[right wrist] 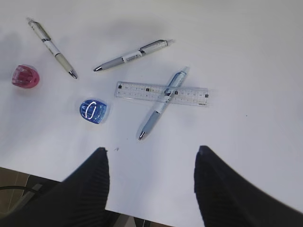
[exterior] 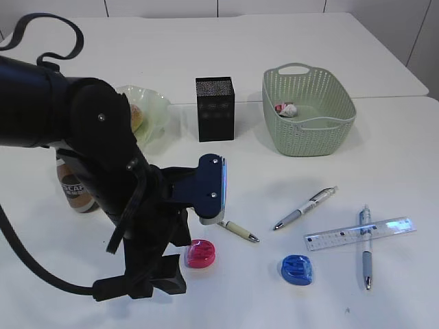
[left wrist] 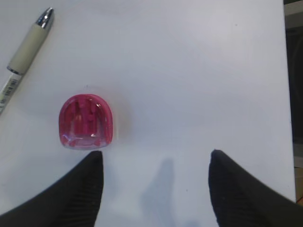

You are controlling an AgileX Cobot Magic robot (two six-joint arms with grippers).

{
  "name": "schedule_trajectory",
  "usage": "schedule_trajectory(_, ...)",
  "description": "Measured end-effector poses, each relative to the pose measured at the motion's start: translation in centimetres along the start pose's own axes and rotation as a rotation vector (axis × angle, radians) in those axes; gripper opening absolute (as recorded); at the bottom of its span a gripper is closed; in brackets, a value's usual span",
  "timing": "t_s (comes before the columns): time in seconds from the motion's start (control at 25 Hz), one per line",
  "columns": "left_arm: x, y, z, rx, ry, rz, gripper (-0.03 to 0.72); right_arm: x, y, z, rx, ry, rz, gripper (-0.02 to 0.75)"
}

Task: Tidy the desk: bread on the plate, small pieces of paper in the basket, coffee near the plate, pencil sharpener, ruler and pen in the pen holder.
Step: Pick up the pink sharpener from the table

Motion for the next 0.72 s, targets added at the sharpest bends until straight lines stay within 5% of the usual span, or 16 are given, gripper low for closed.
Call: schedule_trajectory(0.72,4.4,0.9,-2.7,0.006,0.023,0.023,0.484,0.0,0.0,0.0,0.000,-0.008,0.000,0.450)
Point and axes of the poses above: a point on each arm's last joint axis where the gripper is mounted, y pointing out along that axis toward the gripper, x along the wrist's bending axis when the last joint is at zero, z = x × y, the point moved 1 cm from there along y, pointing out along that axis toward the gripper, and after that the axes turned 4 degrees about y, right-handed, at the moved point
